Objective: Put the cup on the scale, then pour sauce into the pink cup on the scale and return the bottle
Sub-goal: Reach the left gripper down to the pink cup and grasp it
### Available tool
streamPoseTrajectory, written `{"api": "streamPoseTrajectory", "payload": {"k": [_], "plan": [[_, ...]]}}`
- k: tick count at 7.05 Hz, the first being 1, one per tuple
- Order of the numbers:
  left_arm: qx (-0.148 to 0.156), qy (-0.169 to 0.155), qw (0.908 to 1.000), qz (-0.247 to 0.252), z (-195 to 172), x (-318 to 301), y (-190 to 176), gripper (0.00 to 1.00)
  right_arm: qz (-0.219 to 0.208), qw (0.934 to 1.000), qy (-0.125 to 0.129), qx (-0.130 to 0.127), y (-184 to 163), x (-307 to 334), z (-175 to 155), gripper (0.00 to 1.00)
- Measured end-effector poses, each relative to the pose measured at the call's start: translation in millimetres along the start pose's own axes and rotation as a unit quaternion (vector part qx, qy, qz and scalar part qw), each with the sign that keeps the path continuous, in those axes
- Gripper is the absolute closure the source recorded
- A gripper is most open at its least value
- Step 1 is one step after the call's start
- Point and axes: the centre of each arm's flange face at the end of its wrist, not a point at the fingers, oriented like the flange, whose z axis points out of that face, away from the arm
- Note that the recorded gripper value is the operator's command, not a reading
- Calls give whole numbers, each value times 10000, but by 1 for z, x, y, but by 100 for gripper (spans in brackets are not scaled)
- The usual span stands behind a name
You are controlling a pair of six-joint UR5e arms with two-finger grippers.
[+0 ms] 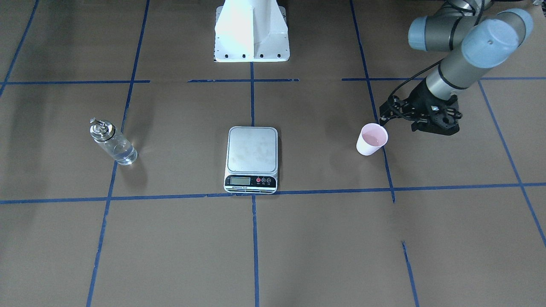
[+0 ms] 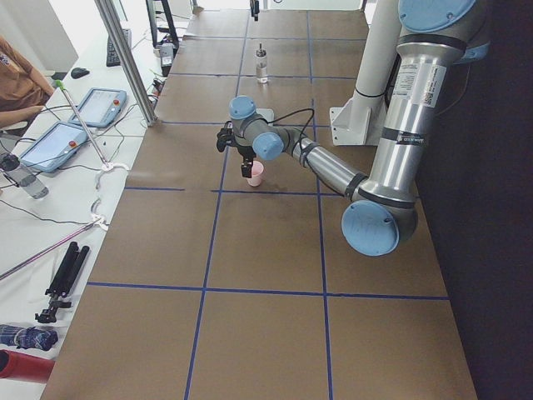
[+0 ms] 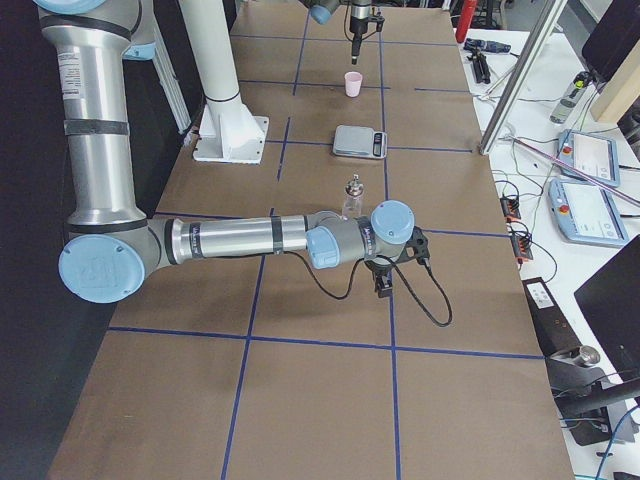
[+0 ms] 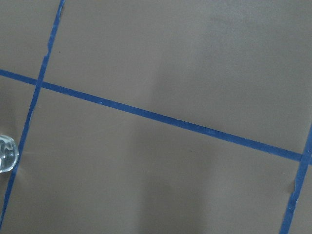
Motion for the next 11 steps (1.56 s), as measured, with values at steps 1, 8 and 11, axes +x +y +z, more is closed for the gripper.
{"api": "streamPoseTrajectory", "payload": {"k": [1, 8, 11], "plan": [[-16, -80, 10000, -25, 10, 3, 0, 6, -12, 10000, -3, -15, 0, -1, 2, 0], [-90, -263, 9996, -89, 49, -12, -14, 99, -199, 9998, -16, 61, -3, -4, 6, 0], [-137, -214, 9997, -51, 51, -3, -12, 100, -212, 9998, -27, 13, -3, -5, 12, 0]]}}
